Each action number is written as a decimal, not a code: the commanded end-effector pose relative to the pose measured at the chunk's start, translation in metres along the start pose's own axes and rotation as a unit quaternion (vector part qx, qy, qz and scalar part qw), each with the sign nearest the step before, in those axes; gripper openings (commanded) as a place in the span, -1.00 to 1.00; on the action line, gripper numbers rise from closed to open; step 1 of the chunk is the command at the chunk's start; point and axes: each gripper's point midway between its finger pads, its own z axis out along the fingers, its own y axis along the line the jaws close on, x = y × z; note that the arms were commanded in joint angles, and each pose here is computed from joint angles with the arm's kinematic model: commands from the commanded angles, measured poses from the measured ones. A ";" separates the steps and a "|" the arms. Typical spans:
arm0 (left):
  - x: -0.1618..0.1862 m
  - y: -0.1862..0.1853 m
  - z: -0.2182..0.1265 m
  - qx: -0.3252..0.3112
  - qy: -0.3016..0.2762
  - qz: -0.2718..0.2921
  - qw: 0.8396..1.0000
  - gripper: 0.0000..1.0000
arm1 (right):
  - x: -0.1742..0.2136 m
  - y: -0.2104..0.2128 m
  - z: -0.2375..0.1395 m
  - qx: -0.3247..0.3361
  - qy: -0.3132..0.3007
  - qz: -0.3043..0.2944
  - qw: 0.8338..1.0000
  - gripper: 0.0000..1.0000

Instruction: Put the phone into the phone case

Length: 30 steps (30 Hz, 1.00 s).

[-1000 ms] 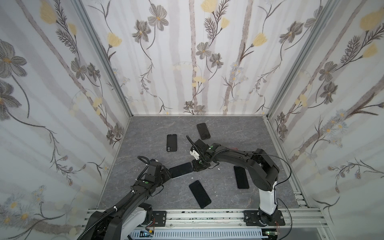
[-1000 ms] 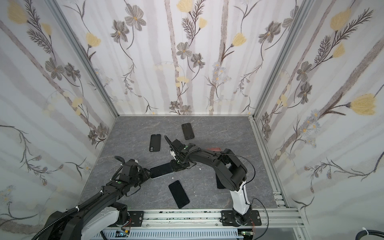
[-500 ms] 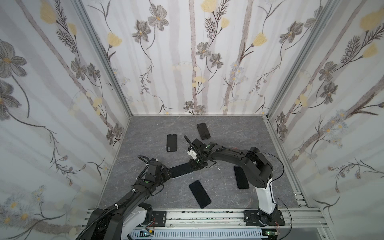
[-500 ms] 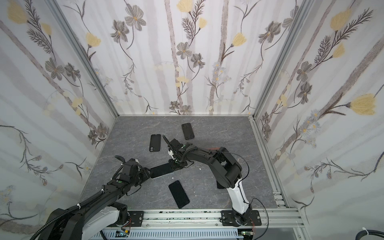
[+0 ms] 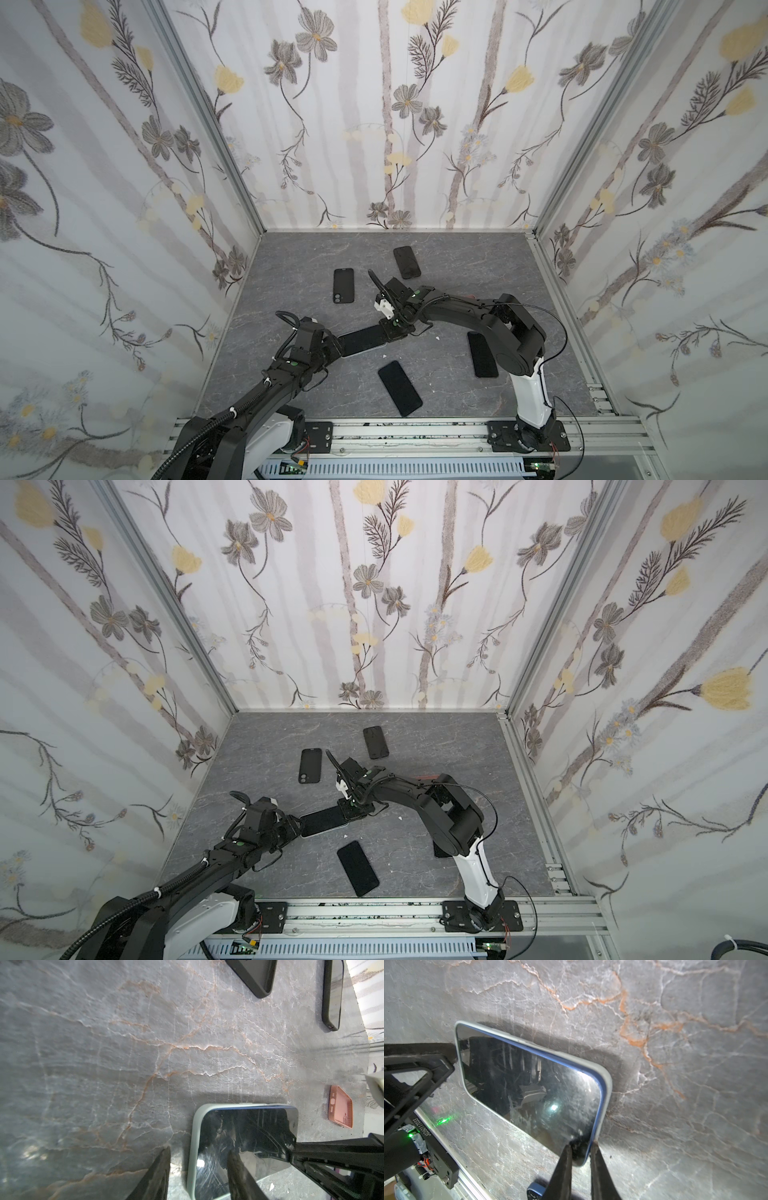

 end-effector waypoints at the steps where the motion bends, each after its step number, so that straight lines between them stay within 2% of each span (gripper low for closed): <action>1: 0.009 0.014 0.001 -0.028 0.015 -0.006 0.999 -0.05 | 0.045 -0.050 0.025 0.103 0.078 0.010 0.992 -0.68; 9: 0.010 0.018 0.002 -0.035 0.015 -0.001 0.999 -0.05 | 0.054 -0.062 0.028 0.140 0.091 0.000 0.986 -0.61; 17: 0.010 0.018 0.001 -0.030 0.010 -0.009 0.999 -0.05 | 0.045 -0.059 0.018 0.162 0.083 -0.014 0.983 -0.60; 22: 0.006 0.013 -0.001 -0.027 0.007 -0.008 1.000 -0.06 | 0.022 -0.035 -0.001 0.134 0.045 -0.022 0.990 -0.57; 30: -0.009 0.000 -0.009 -0.019 -0.013 -0.003 1.000 -0.05 | -0.025 0.012 -0.054 0.078 -0.053 -0.059 0.994 -0.28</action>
